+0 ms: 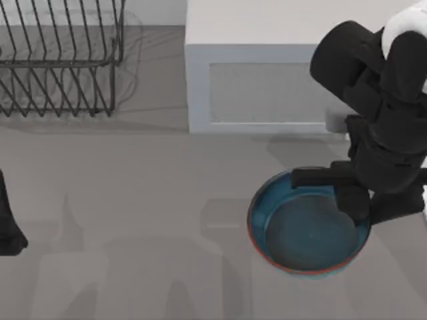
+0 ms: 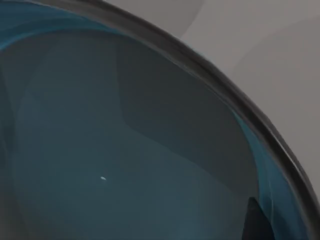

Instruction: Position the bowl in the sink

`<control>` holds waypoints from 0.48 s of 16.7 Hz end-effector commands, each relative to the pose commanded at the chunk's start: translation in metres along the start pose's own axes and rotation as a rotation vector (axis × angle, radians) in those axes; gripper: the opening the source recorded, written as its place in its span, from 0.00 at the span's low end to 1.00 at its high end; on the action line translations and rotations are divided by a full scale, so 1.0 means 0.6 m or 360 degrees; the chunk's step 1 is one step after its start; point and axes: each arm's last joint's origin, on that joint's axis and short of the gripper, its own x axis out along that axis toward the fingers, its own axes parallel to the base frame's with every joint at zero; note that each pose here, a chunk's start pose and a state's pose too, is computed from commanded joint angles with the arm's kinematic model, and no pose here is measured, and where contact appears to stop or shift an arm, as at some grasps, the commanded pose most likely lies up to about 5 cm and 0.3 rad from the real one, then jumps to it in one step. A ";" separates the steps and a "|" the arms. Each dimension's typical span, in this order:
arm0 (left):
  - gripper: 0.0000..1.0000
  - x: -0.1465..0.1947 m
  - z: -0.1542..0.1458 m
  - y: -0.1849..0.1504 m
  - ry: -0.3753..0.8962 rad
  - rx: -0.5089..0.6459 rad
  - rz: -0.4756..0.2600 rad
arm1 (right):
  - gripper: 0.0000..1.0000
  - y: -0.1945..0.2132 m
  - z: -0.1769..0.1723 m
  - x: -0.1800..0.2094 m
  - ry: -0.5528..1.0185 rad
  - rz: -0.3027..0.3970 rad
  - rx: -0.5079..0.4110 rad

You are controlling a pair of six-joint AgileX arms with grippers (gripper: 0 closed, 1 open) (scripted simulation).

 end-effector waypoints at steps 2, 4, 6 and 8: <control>1.00 0.000 0.000 0.000 0.0000 0.0000 0.0000 | 0.00 -0.005 -0.006 -0.031 -0.0028 0.0021 -0.0004; 1.00 0.000 0.000 0.000 0.0000 0.0000 0.0000 | 0.00 -0.007 -0.008 -0.039 -0.0036 0.0027 -0.0005; 1.00 0.000 0.000 0.000 0.0000 0.0000 0.0000 | 0.00 -0.007 -0.008 -0.039 -0.0036 0.0027 -0.0005; 1.00 0.000 0.000 0.000 0.0000 0.0000 0.0000 | 0.00 -0.005 -0.008 -0.036 -0.0031 0.0024 -0.0008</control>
